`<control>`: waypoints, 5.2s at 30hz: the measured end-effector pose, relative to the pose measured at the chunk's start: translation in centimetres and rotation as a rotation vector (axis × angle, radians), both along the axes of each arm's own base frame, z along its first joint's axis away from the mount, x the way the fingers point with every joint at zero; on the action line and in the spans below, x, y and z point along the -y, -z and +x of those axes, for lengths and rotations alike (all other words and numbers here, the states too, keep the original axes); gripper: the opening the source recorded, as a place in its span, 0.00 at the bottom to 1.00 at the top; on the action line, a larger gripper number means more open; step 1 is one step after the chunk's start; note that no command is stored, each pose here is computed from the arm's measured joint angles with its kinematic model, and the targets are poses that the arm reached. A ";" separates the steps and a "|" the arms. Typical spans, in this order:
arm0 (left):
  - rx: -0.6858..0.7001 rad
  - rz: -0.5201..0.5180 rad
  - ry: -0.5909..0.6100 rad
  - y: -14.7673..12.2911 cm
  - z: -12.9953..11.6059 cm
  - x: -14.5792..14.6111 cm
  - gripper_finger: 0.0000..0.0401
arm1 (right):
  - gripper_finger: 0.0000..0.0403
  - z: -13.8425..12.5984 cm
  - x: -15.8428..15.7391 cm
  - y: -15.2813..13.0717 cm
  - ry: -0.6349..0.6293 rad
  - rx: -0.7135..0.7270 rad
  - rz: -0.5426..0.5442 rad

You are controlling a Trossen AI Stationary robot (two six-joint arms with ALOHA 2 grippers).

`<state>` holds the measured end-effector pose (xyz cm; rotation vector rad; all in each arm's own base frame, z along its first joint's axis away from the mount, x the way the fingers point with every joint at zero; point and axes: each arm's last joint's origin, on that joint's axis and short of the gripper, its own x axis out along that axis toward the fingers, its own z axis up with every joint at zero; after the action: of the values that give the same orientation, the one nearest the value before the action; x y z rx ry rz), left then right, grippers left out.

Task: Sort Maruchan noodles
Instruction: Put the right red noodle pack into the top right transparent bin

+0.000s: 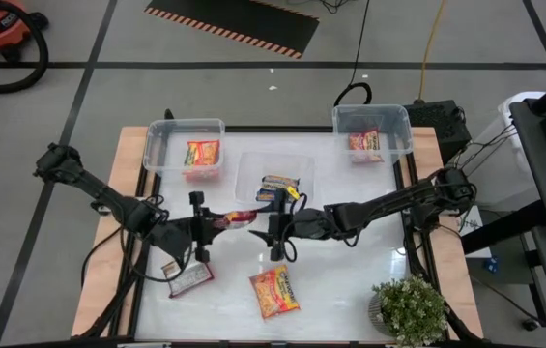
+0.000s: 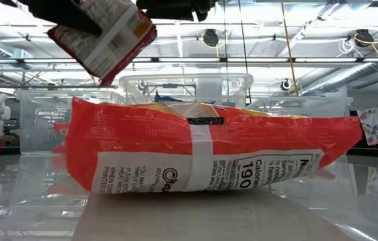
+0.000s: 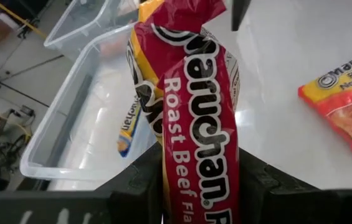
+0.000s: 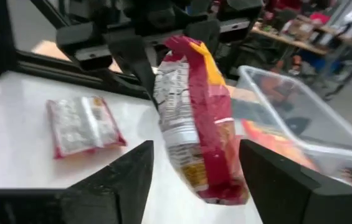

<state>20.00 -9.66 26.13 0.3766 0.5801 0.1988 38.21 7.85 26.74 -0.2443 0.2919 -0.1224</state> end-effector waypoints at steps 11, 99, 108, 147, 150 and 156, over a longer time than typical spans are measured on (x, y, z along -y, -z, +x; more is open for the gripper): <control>-0.022 0.042 0.097 -0.4 1.4 -1.6 0.34 | 0.58 0.6 1.1 0.2 -0.030 0.011 -0.037; -0.152 0.121 -0.214 3.6 7.3 -13.0 0.58 | 0.32 -6.3 11.3 -2.4 0.899 -0.387 -0.437; -0.226 0.124 -0.092 4.4 7.1 -11.5 0.47 | 0.32 -6.3 11.3 -2.3 0.898 -0.389 -0.437; -0.220 0.078 -0.091 0.3 6.5 -9.7 0.46 | 0.32 -6.7 11.7 -2.2 0.951 -0.445 -0.512; -0.229 0.092 -0.112 0.5 6.7 -10.0 0.46 | 0.32 -7.0 11.8 -2.1 0.997 -0.471 -0.556; -0.230 0.038 -0.124 1.0 7.0 -10.3 0.46 | 0.32 -8.2 12.8 -1.4 1.063 -0.531 -0.550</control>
<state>27.00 0.67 25.16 0.4037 0.8281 0.2880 30.02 -4.95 28.12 -0.6516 0.9007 -1.2119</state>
